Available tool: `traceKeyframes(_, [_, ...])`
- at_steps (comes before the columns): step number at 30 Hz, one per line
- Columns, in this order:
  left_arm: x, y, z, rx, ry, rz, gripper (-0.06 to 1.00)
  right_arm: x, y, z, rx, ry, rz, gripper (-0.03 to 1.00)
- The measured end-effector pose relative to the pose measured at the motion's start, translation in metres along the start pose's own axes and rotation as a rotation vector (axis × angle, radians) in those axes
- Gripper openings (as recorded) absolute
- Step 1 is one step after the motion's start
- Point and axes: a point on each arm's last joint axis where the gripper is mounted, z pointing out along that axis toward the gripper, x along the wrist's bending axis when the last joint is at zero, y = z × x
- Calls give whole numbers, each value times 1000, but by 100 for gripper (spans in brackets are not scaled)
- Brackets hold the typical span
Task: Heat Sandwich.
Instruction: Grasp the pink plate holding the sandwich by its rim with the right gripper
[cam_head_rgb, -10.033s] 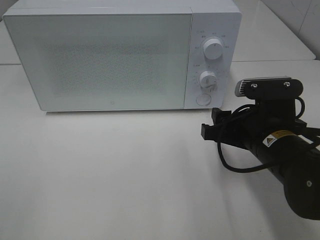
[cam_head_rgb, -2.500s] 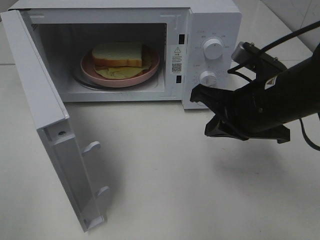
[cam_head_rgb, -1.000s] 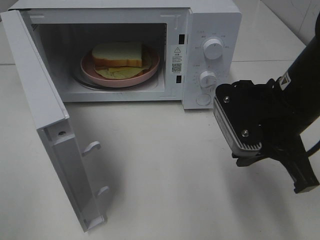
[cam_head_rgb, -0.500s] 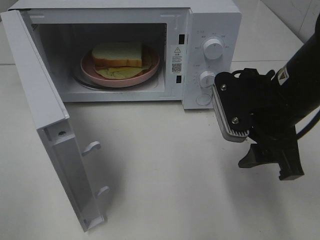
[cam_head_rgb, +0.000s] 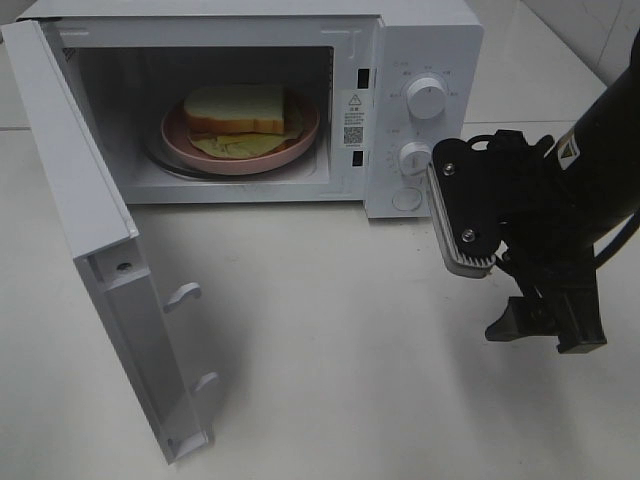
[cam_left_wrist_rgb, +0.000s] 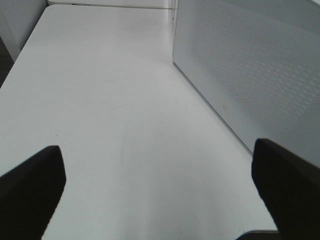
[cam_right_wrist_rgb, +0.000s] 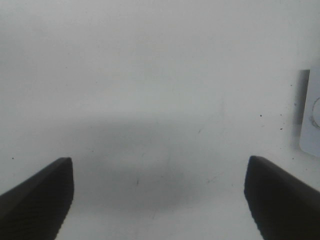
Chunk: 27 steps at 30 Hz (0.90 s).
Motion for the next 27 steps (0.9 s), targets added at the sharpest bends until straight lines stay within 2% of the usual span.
traceKeyframes(4, [0, 0, 0, 0, 0, 0, 95, -3, 0, -2, 13, -16, -20, 88])
traceKeyframes(8, [0, 0, 0, 0, 0, 0, 95, -21, 8, -14, -9, -75, -23, 87])
traceKeyframes(13, [0, 0, 0, 0, 0, 0, 95, -30, 15, -15, -10, -93, -47, 86])
traceKeyframes(17, [0, 0, 0, 0, 0, 0, 95, -44, 36, -11, 0, -119, -129, 85])
traceKeyframes(27, [0, 0, 0, 0, 0, 0, 95, -68, 72, 1, -15, -148, -187, 85])
